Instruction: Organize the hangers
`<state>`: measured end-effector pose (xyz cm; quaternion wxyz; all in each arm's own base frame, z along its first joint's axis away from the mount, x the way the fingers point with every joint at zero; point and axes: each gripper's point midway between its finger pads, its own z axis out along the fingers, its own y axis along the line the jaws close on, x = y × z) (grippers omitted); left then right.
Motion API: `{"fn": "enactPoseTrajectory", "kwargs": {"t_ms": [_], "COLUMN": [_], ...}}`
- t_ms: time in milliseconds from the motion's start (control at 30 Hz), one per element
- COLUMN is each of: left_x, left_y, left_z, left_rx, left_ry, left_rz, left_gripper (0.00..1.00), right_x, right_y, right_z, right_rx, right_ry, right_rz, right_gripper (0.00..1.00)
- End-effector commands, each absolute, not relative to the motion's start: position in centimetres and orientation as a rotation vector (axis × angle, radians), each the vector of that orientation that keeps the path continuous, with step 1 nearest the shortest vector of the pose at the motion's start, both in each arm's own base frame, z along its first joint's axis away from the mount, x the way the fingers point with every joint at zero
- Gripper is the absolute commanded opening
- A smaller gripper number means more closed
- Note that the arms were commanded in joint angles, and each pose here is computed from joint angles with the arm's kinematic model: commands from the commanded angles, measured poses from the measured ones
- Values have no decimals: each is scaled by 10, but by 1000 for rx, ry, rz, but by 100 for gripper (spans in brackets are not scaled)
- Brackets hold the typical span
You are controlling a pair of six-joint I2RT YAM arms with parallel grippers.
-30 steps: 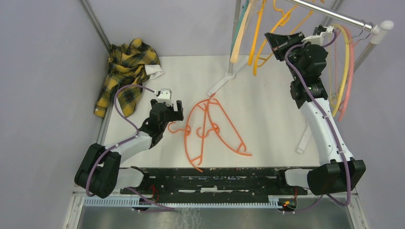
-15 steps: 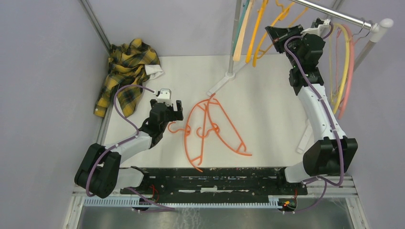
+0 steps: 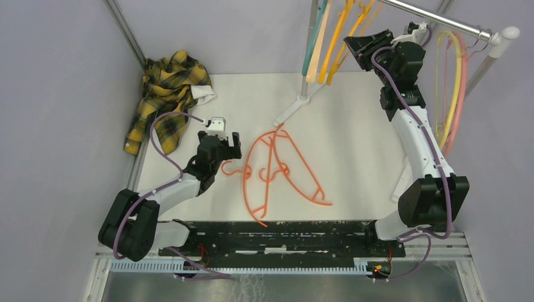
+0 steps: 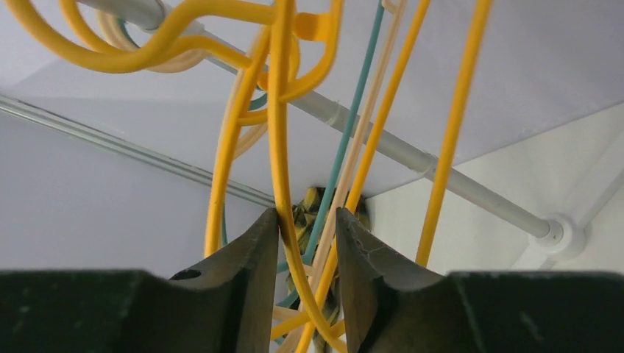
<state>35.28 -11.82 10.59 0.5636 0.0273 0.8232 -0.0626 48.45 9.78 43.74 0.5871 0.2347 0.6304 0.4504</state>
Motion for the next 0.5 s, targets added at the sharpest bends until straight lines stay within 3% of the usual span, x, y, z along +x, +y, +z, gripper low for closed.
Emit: {"fn": "enactPoseTrajectory", "kwargs": {"t_ms": [0, 200, 467], "left_x": [361, 361, 363], "left_y": [-116, -115, -117], "left_z": [121, 122, 120], "left_rx": [48, 39, 24], "left_ry": [1875, 1874, 1884], "left_rz": [-132, -130, -142], "left_gripper": [99, 99, 99], "right_x": [478, 460, 393], "right_y": [93, 91, 81], "right_z": [427, 434, 413], "right_rx": [556, 504, 435], "right_ry": [1504, 1496, 1533], "right_rz": [1001, 961, 820], "right_gripper": [49, 70, 98]}}
